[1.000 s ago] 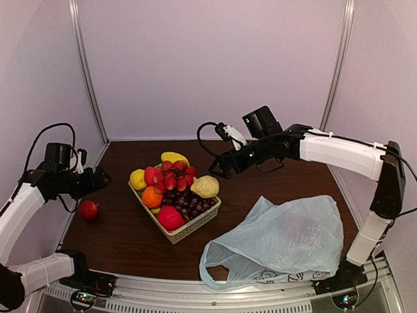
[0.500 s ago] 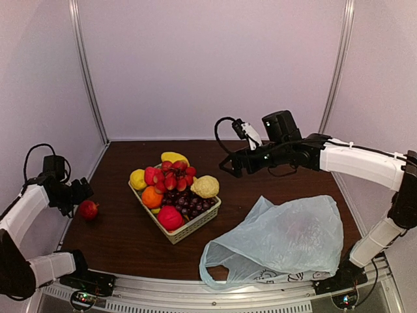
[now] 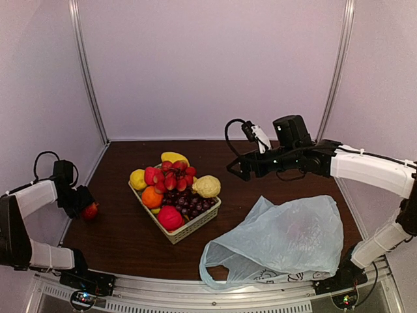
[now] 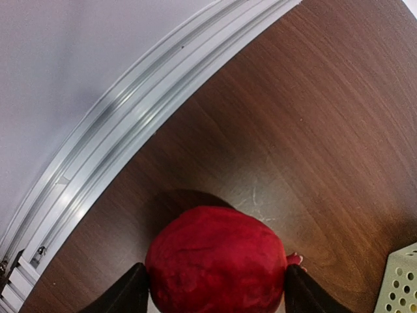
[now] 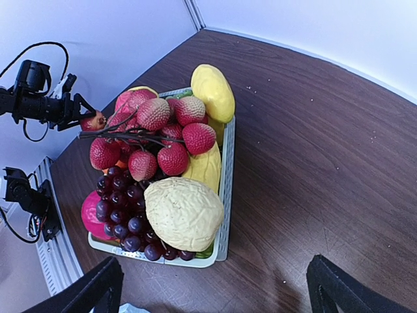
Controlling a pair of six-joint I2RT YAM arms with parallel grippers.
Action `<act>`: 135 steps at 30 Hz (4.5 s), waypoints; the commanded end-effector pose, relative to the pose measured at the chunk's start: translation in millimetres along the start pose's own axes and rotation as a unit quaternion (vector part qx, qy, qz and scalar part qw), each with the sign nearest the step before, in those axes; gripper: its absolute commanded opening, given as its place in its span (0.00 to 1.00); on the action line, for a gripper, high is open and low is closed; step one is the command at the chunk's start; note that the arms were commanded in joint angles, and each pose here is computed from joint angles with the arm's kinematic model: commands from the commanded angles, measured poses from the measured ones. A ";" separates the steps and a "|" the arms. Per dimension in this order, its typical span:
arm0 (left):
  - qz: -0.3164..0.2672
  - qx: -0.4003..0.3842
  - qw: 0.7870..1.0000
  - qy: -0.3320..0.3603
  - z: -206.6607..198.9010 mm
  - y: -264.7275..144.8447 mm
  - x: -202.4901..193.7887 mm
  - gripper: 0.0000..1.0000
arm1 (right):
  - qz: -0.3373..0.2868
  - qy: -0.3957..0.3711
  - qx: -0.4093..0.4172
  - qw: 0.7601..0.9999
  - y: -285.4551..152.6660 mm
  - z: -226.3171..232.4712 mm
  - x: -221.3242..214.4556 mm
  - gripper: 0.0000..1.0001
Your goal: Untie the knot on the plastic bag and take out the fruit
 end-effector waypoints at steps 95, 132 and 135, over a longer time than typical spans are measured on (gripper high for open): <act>-0.067 -0.455 0.834 0.306 -190.5 -215.2 -21.8 0.45 | 0.123 0.263 -0.678 0.676 -202.8 -402.4 -137.0 0.70; -0.078 -0.447 0.829 0.327 -209.1 -212.6 -16.5 0.44 | -0.053 0.235 -0.434 0.868 -171.0 -258.1 -15.8 0.38; -0.084 -0.451 0.828 0.323 -219.3 -210.0 -10.6 0.44 | -0.064 0.197 -0.314 0.926 -123.9 -194.0 9.4 0.38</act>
Point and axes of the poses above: each gripper's point midway between its finger pads, its own y axis out along the fingers, its own z axis along the line the jaws close on, x = y × z, the point moved 5 cm from there along -y, back along the fingers, and after that the axes turned 6 degrees about y, right-handed, at the moved point
